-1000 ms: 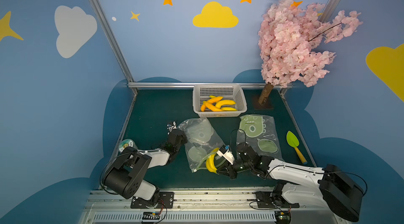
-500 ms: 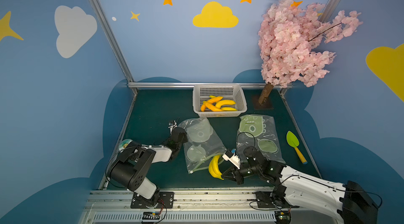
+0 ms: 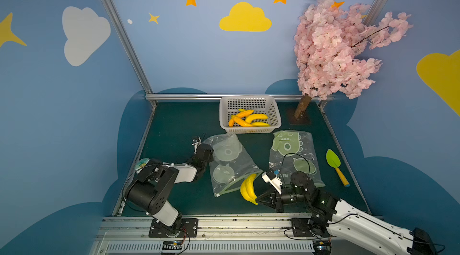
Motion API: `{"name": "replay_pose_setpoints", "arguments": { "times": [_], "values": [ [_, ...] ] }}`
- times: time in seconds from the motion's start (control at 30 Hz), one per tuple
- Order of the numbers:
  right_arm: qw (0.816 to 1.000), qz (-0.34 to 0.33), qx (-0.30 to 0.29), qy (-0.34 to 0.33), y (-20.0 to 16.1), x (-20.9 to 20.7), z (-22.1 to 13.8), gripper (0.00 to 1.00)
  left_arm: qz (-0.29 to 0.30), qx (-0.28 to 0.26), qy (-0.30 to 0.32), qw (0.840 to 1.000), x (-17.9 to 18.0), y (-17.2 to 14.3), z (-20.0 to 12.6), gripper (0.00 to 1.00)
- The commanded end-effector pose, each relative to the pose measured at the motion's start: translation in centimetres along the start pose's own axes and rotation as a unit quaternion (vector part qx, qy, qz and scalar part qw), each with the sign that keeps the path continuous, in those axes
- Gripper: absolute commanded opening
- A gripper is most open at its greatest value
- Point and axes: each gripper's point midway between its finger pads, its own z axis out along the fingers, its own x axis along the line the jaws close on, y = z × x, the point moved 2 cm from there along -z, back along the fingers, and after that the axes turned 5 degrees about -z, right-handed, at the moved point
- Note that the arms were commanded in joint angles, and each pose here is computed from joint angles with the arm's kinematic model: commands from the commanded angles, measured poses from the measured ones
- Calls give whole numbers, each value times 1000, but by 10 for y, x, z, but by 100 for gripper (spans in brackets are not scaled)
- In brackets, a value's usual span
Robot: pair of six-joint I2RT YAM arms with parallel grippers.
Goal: Open the zip-top bag and take out the banana
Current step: Pick up the banana from the zipper food storage bag, then place the banana in the basket.
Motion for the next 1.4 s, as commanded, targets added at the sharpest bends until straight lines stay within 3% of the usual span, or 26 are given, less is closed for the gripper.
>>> {"name": "replay_pose_setpoints", "arguments": {
  "times": [0.0,0.1,0.23,0.53,0.73,0.8,1.03,1.23,1.37],
  "values": [
    [1000,-5,-6,14,11,13,-4,0,7,8,18,1000,5,-4,2,40],
    [1000,-3,6,28,11,21,-6,0,4,6,20,1000,8,-4,-2,46],
    [998,11,13,58,12,34,-9,0,3,1,32,999,14,-3,-6,67],
    [999,-1,8,50,24,56,-31,0,6,-14,66,998,25,5,-13,78],
    [998,-46,-29,23,56,60,-34,0,6,-6,110,994,38,10,-26,100],
    [997,-69,-44,-4,75,56,-32,0,-5,-9,108,994,40,10,-31,100],
    [978,-111,-92,-152,158,5,-33,0,-4,-29,114,993,45,24,-51,100],
    [933,-106,-139,-314,230,-84,-53,0,9,-29,111,993,46,28,-63,100],
    [929,-87,-130,-336,266,-141,-43,0,41,-30,73,996,40,26,-66,100]
  ]
}}
